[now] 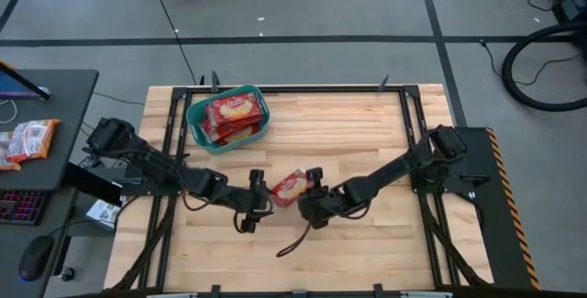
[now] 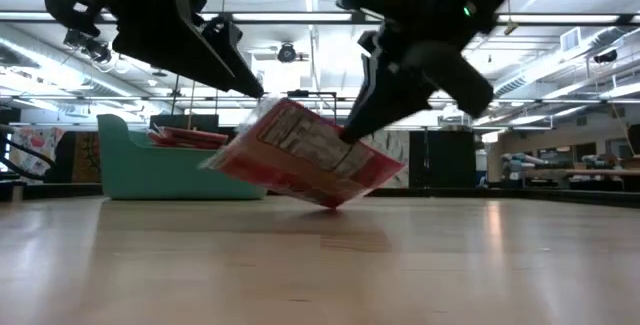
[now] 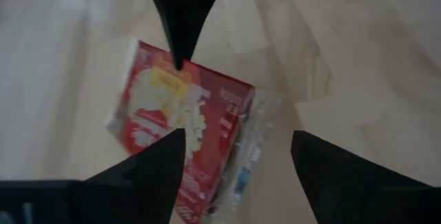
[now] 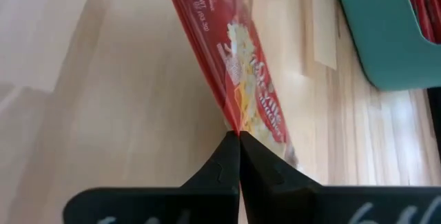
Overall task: Sort popcorn bags into baskets
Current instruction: Put the popcorn bag into the bin
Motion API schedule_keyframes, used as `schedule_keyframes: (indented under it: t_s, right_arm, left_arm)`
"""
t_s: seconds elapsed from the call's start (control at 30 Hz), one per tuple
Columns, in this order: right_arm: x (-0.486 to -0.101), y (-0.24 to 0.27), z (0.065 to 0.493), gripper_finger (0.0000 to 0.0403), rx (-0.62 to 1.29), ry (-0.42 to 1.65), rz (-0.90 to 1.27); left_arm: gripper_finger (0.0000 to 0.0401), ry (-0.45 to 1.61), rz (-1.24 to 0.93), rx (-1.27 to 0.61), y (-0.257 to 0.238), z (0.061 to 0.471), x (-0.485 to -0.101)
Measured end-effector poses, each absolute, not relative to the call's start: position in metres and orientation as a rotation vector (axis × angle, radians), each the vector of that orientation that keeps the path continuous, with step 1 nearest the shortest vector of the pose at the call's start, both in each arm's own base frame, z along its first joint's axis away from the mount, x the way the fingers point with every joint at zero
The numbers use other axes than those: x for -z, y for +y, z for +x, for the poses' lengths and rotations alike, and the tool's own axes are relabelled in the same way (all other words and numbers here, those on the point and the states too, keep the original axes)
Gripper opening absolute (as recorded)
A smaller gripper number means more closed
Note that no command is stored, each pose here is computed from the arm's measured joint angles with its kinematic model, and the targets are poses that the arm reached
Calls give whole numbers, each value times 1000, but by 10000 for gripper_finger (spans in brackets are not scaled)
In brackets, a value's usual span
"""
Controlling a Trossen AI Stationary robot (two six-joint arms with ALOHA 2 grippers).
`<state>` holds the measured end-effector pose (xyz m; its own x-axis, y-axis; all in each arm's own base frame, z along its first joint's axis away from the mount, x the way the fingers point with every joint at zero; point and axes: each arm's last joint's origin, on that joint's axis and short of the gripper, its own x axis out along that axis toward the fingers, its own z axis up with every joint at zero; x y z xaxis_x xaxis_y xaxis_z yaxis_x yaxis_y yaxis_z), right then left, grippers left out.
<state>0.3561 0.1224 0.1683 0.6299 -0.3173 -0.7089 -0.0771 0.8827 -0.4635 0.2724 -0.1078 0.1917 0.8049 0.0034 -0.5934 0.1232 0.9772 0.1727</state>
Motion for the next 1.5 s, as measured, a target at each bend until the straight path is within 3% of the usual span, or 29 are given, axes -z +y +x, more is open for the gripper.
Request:
schedule_keyframes:
  t_s: [0.2, 0.6, 0.73, 1.1, 1.33, 1.5]
  right_arm:
    - [-187, 120, 363, 2, 179, 930, -345]
    - [-206, 118, 375, 1, 191, 883, -125]
    - [-210, 119, 377, 1, 195, 867, -105]
    - [-215, 124, 383, 2, 109, 810, -45]
    - [-218, 123, 378, 35, 65, 848, -63]
    - [-246, 115, 355, 58, 126, 880, -64]
  left_arm:
    - [283, 593, 295, 34, -117, 269, -194]
    - [268, 587, 334, -52, -115, 269, -194]
    - [224, 590, 349, -47, -115, 269, -194]
    - [23, 593, 354, -39, -115, 269, -194]
    - [25, 603, 373, -42, -114, 267, -196]
    - [23, 597, 384, -100, -101, 253, -217]
